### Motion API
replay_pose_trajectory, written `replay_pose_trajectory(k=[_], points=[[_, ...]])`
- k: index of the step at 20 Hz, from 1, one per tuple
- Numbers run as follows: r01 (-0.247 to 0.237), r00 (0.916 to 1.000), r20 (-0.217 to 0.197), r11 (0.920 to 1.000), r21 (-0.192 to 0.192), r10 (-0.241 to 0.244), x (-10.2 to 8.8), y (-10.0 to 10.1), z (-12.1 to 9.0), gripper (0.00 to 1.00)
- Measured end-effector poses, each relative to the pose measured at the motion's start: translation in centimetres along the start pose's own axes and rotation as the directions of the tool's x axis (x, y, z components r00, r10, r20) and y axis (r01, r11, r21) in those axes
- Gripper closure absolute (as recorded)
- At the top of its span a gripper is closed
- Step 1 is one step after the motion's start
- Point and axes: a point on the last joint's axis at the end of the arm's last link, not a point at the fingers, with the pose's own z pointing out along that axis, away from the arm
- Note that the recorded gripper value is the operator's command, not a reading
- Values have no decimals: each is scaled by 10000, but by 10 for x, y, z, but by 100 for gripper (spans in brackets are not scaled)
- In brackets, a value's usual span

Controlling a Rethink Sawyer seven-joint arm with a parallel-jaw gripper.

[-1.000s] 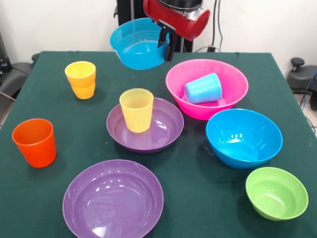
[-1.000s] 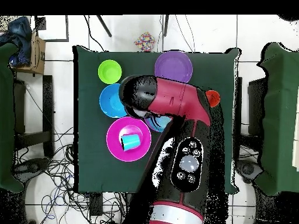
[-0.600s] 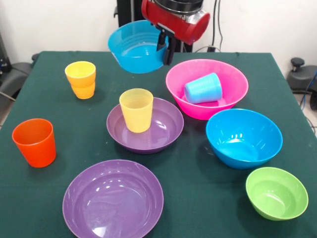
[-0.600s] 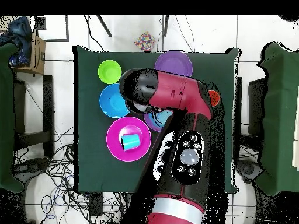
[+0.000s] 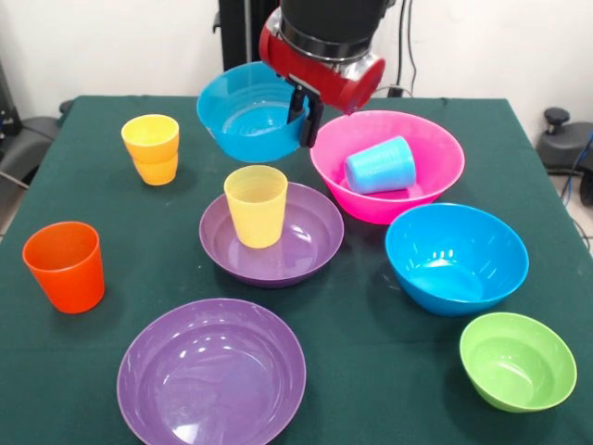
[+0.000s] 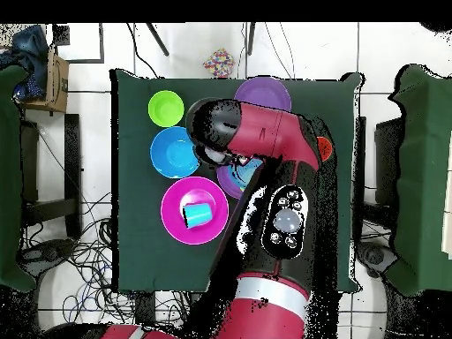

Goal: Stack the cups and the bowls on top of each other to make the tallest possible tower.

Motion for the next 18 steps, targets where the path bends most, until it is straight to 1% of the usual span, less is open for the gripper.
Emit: replay_pose_trajectory(k=[7, 12, 18], points=[[-51, 9999, -152, 9999, 104, 53, -4, -3, 15, 100], [-68, 9995, -317, 9997, 216, 75, -6, -4, 30, 100], [-34, 9991, -425, 9996, 295, 47, -9, -1, 36, 100]])
